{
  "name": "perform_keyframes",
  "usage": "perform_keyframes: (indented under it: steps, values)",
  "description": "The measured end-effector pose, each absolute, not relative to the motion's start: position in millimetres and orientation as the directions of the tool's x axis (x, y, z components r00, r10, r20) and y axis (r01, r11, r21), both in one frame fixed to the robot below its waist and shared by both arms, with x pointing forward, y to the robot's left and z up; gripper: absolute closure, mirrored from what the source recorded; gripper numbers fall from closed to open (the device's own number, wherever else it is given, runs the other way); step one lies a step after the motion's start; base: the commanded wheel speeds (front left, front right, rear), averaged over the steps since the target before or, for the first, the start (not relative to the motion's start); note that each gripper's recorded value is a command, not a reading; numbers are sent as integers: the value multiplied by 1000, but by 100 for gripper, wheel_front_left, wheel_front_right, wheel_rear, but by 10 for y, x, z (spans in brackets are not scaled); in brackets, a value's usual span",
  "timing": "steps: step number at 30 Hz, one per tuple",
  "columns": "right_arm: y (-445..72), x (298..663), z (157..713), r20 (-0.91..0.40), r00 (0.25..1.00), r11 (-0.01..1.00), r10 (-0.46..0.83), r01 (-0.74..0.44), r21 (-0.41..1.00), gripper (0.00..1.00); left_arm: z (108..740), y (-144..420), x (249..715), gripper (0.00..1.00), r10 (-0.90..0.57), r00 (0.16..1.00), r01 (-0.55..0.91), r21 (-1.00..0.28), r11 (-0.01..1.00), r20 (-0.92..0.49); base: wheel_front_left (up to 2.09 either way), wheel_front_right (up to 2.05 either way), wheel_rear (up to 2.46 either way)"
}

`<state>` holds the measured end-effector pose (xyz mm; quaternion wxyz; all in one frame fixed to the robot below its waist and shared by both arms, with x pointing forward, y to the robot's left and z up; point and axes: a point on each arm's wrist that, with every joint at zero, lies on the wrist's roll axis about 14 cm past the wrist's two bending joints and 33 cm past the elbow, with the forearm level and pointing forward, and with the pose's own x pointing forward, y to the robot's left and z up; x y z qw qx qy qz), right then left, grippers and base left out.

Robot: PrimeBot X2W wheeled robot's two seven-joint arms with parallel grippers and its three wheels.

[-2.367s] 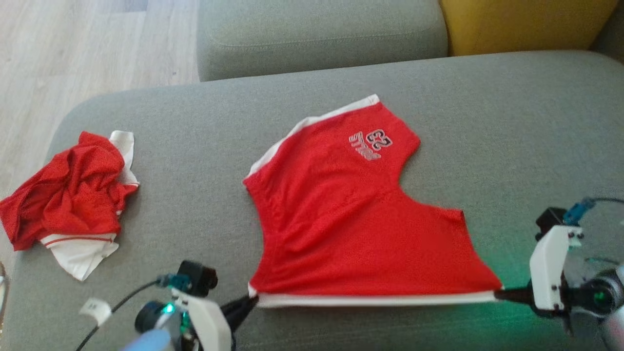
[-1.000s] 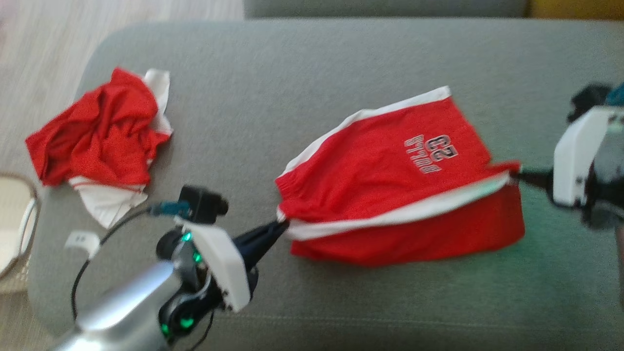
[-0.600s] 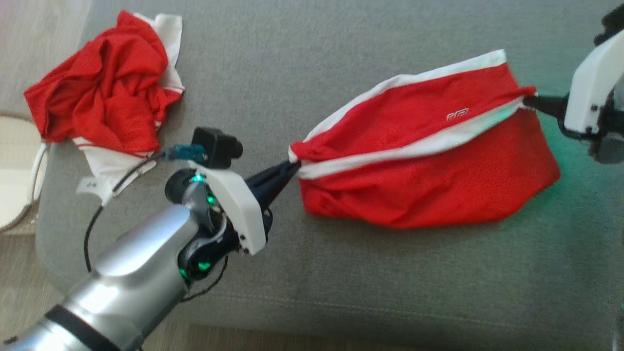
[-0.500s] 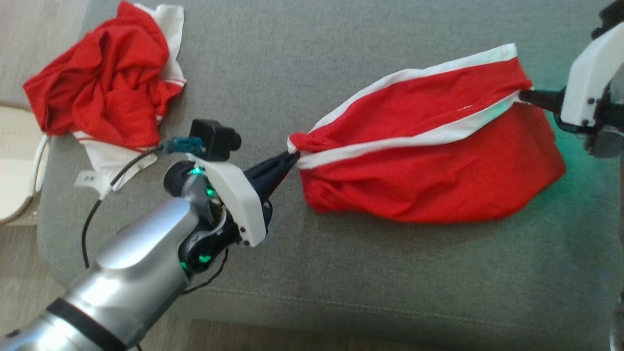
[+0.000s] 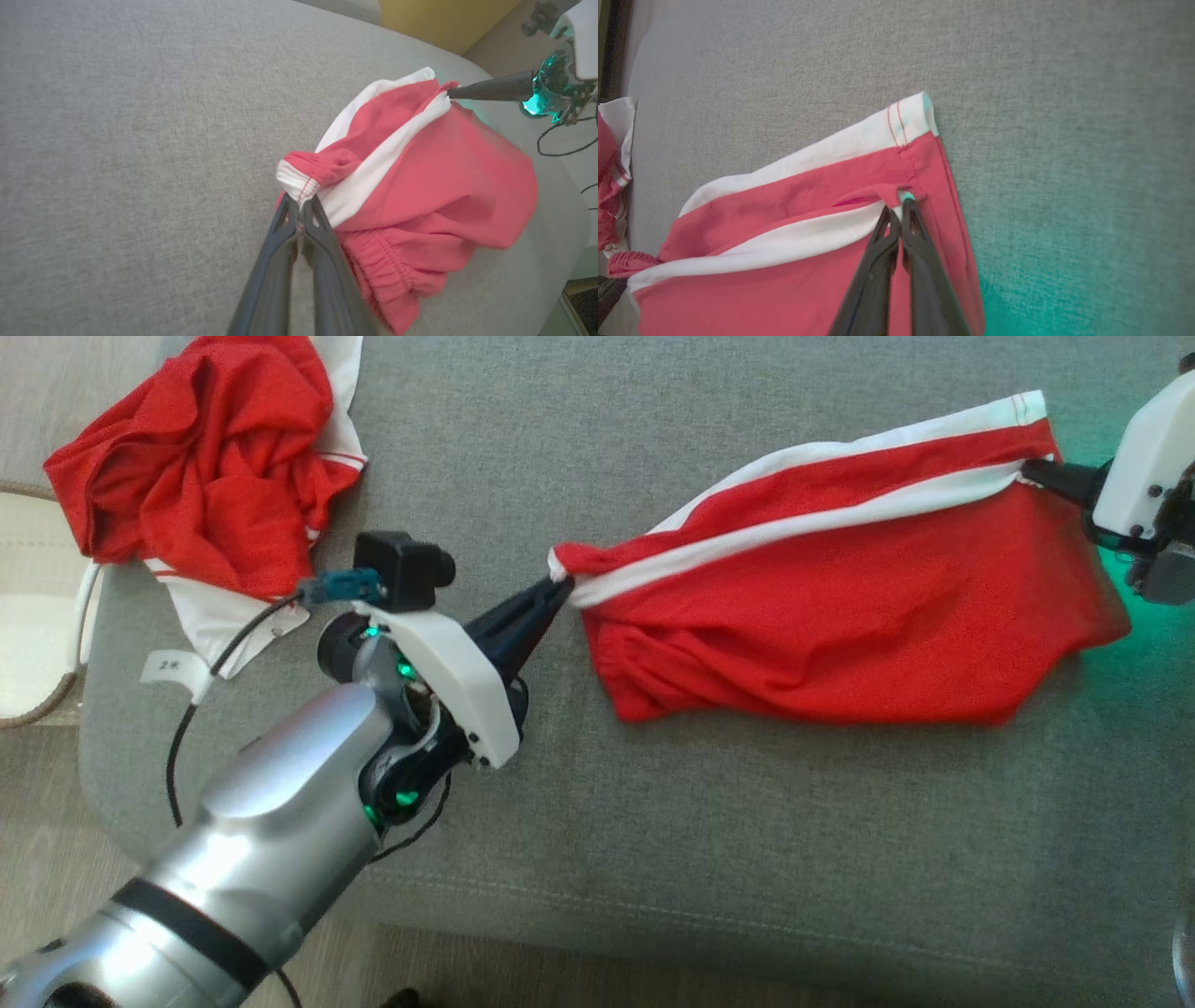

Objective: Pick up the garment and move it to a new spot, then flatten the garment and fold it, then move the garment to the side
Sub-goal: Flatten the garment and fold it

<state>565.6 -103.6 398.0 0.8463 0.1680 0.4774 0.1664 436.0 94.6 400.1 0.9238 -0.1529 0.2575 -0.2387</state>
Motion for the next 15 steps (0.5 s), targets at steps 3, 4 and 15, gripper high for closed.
perform_keyframes:
  steps: [3,4,15]
  values:
    - [-1040,5696,3958,-745,503,888,438,-114,445,100,4014,963,4429,100,-508,769,349,-411,842,-388,0,0,0]
    - [-1038,5715,3959,-742,509,888,437,-114,445,100,4010,965,4446,100,-506,770,348,-409,843,-388,0,0,0]
    - [-989,5828,3930,-714,542,879,444,-112,462,0,3959,975,4543,29,-490,782,334,-404,851,-385,0,0,0]
